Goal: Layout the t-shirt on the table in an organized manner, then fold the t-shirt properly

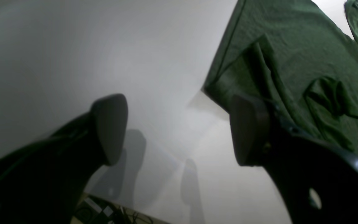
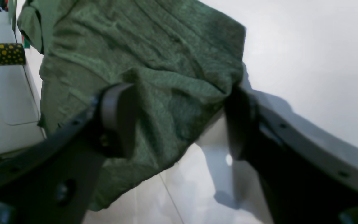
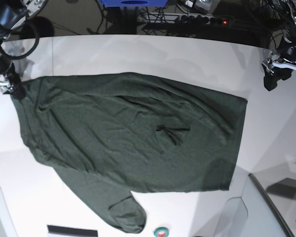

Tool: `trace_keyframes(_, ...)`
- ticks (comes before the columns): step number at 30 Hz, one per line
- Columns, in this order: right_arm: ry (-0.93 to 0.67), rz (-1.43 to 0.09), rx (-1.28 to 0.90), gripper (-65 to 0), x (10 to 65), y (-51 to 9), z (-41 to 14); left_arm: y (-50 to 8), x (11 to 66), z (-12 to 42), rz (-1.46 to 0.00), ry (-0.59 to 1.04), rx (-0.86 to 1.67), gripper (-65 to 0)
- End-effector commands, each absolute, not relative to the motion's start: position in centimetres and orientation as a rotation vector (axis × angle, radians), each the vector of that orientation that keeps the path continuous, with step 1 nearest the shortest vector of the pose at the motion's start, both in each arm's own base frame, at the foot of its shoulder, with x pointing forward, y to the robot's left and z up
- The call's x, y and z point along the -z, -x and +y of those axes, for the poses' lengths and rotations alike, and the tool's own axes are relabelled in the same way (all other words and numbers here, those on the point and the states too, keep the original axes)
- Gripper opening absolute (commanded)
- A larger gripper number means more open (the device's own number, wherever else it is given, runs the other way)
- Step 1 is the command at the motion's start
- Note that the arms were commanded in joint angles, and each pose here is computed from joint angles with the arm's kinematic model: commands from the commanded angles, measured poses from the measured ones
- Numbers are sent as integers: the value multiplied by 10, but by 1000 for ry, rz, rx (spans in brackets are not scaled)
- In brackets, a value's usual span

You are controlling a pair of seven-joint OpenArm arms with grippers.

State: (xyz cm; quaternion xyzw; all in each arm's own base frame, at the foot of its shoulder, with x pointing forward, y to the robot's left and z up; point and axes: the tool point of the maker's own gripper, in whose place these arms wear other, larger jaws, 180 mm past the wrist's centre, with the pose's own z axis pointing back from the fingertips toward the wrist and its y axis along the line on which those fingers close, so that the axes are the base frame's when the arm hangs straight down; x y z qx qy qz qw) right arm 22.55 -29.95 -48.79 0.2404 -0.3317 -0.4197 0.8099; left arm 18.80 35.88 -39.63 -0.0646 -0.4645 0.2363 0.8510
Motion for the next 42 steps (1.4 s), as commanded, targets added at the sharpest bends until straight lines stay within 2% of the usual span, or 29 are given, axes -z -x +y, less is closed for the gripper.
trace_keyframes(1, -505, -675, 874, -290, 491, -222, -298, -193, 383, 364, -1025, 130, -482, -156)
trace_keyframes(7, -535, -652, 895, -356, 499, -226, -294, -194, 390, 365, -997, 101, -462, -156)
trace_keyframes(9, -541, -638, 903, -431, 502, -225, -294, -192, 394, 364, -986, 106, -473, -156)
trace_keyframes(12, -546, -633, 908, -590, 503, -224, -293, -189, 402, 365, -969, 113, -491, -158)
trace_keyframes(14, -546, -633, 908, -621, 503, -224, -293, -194, 404, 365, -973, 123, -504, -158)
trace_keyframes(21, -548, -632, 907, -638, 503, -224, -293, -218, 420, 362, -981, 188, -577, -158)
trace_keyframes(30, -549, -626, 906, -650, 504, -223, -292, -258, 457, 322, -909, 341, -611, -160)
trace_keyframes(32, -548, -627, 906, -650, 504, -223, -293, -264, 460, 321, -932, 350, -636, -188)
trace_keyframes(37, -532, -633, 900, -650, 501, -222, -301, -274, 469, 299, -937, 377, -597, -326)
trace_keyframes(42, -531, -634, 900, -650, 501, -222, -302, -281, 478, 290, -934, 400, -618, -349)
